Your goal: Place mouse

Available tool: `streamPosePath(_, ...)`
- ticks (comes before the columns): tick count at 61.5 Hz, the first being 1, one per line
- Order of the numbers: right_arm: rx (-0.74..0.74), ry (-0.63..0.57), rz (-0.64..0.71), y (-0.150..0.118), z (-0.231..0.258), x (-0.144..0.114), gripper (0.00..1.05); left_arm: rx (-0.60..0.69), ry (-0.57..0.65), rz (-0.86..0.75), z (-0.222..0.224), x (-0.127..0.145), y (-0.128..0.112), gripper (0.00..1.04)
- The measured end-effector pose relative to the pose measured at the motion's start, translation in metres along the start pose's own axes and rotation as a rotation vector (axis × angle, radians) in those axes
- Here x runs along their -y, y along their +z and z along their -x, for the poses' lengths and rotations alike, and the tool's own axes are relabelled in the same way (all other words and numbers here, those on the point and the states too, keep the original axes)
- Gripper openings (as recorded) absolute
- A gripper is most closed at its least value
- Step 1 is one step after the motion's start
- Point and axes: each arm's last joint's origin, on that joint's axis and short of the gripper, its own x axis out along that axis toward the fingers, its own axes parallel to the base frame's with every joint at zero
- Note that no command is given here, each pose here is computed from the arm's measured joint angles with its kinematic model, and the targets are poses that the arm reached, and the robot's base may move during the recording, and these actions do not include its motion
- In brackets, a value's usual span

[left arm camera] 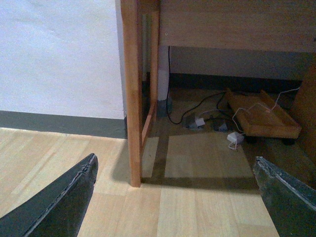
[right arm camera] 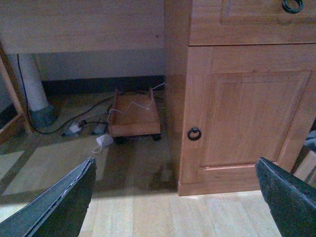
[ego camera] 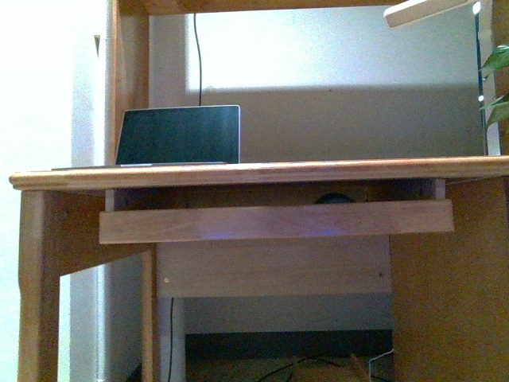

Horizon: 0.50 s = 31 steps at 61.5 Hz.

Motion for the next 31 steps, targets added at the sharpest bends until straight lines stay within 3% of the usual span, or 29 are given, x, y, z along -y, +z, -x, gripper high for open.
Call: streamPosePath(31,0.000,0.000,0.000,0.0000,0.0000,0.0000,0.97,0.000,0.000,0.000,0.0000,0.0000,0.0000,0.97)
